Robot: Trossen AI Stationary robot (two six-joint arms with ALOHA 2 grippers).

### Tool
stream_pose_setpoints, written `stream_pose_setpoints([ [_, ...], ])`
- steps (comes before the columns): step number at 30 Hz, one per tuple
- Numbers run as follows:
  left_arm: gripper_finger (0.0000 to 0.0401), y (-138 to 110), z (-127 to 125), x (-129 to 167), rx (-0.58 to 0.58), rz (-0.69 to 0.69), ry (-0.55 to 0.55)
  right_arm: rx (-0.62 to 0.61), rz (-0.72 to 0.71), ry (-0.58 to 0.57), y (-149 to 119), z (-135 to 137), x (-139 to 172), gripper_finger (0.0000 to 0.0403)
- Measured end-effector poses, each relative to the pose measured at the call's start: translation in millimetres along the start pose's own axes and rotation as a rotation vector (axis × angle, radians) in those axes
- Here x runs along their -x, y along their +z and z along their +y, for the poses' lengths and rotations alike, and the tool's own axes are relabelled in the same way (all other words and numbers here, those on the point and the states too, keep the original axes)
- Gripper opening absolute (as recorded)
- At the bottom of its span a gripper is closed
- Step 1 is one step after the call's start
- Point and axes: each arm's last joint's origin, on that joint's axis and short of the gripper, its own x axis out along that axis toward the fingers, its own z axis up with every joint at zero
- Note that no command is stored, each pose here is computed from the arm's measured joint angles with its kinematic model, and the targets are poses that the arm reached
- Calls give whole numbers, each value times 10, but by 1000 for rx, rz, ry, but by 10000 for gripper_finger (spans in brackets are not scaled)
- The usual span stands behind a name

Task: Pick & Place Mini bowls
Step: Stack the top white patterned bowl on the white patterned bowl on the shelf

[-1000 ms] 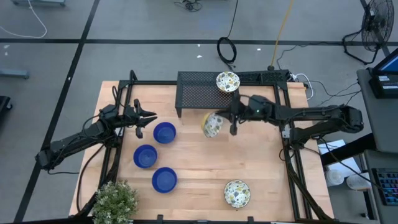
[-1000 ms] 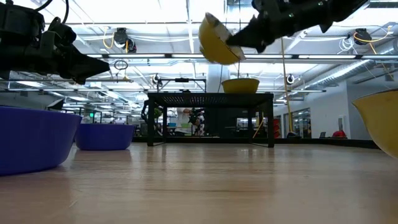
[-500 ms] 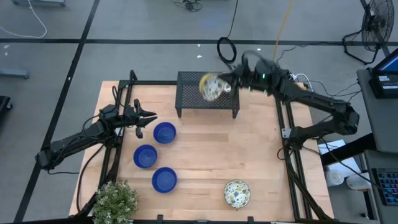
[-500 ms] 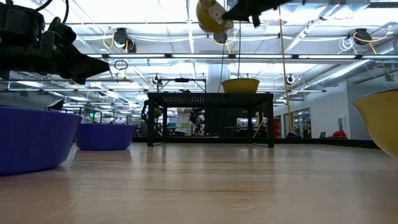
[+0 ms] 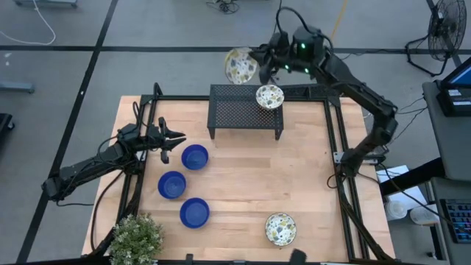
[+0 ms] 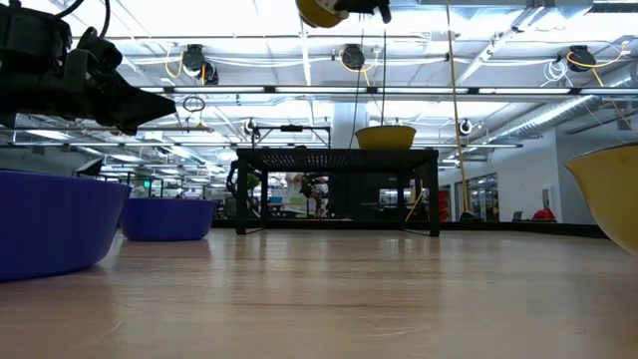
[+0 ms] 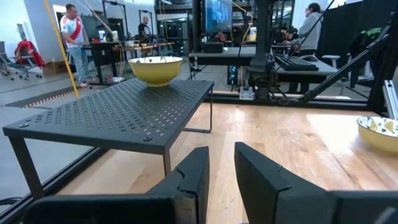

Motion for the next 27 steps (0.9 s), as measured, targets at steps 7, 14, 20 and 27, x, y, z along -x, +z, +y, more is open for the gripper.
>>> stream_pose_setpoints([
  [7, 81, 0, 0, 0, 0, 0, 0, -166, 47, 84, -44, -296, -180, 0],
  [14, 81, 0, 0, 0, 0, 0, 0, -314, 231, 39, -304, -687, -146, 0],
  [20, 81, 0, 0, 0, 0, 0, 0, -419, 403, -48, -509, -940, 3, 0],
  [27, 81, 0, 0, 0, 0, 0, 0, -497, 600, -87, -779, -1035, 112, 1],
])
